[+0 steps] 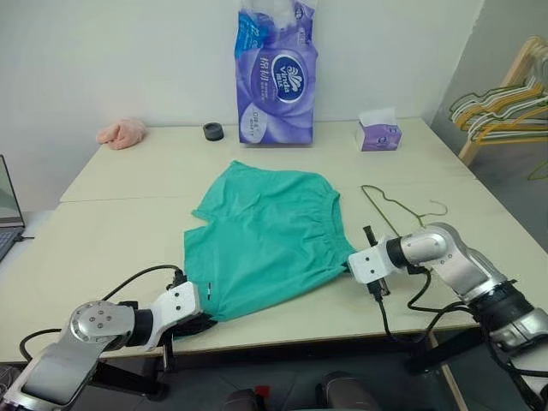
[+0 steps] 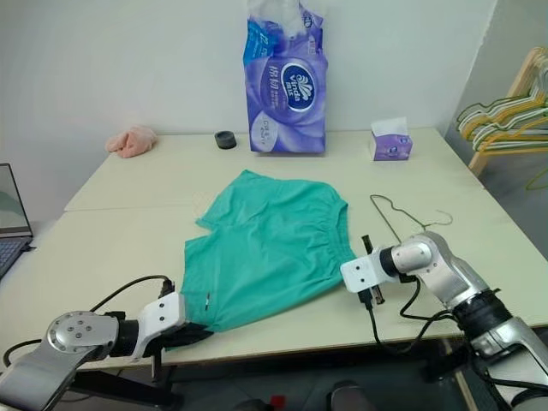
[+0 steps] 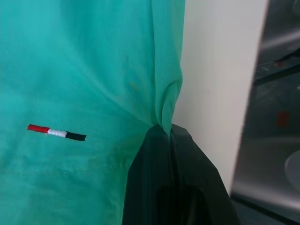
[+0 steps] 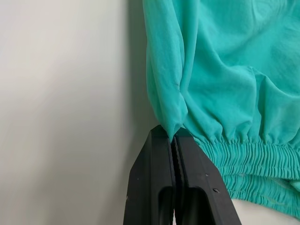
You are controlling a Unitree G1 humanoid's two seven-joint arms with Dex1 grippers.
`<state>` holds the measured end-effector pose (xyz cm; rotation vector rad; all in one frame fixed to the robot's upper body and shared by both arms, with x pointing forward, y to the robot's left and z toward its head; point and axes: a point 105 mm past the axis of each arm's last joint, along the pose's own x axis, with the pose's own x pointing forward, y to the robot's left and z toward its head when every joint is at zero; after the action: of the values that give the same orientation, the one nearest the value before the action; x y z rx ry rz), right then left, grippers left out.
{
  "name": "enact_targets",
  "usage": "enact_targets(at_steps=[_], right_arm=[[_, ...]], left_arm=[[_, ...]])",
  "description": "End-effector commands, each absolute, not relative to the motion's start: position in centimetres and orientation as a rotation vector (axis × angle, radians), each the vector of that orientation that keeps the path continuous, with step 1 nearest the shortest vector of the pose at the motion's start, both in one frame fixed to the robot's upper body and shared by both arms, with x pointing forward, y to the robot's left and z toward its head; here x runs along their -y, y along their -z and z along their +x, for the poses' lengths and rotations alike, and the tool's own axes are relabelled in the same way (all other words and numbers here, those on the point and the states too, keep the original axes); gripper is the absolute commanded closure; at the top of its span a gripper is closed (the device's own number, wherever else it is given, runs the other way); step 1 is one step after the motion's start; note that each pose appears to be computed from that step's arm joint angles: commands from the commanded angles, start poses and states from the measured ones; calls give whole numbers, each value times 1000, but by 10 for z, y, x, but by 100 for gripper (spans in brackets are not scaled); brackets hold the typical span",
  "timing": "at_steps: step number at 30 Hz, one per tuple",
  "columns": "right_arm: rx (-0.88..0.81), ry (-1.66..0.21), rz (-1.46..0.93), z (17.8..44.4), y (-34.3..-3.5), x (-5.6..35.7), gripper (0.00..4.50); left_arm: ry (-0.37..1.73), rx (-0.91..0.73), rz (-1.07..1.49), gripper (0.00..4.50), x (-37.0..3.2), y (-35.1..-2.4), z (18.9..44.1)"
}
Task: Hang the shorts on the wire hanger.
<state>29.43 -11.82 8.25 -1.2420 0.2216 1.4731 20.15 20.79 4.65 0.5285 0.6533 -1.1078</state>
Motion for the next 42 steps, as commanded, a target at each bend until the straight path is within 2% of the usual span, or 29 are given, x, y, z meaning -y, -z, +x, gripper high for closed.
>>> enact_targets(at_steps=[1, 7, 16, 22, 24, 29, 34, 37, 40, 42], right_arm=[[-236, -1479, -1227, 288, -98, 120, 445], [-256, -1525, -1212, 280, -97, 117, 445], [-344, -1669, -1191, 254, -87, 119, 445], [-381, -1704, -1166, 245, -88, 118, 445], [-398, -1719, -1156, 242, -88, 118, 407], [-430, -1773, -1095, 232, -96, 118, 267], [-385, -1789, -979, 230, -117, 113, 105], [-360, -1748, -792, 234, -141, 112, 3], [-278, -1585, -567, 258, -170, 113, 0], [-215, -1404, -431, 286, -183, 120, 0]], left_arm=[[1144, -672, 515, 450, -204, -51, 194], [1212, -722, 458, 450, -194, -46, 176], [1277, -774, 416, 450, -188, -39, 155], [1251, -779, 428, 450, -190, -37, 157], [1237, -783, 409, 450, -190, -37, 159], [1246, -772, 360, 337, -184, -44, 159], [1275, -757, 327, 193, -176, -52, 155], [1299, -675, 233, 100, -160, -71, 157], [1239, -440, 163, 18, -142, -101, 183], [1156, -331, 140, 18, -138, -115, 204]])
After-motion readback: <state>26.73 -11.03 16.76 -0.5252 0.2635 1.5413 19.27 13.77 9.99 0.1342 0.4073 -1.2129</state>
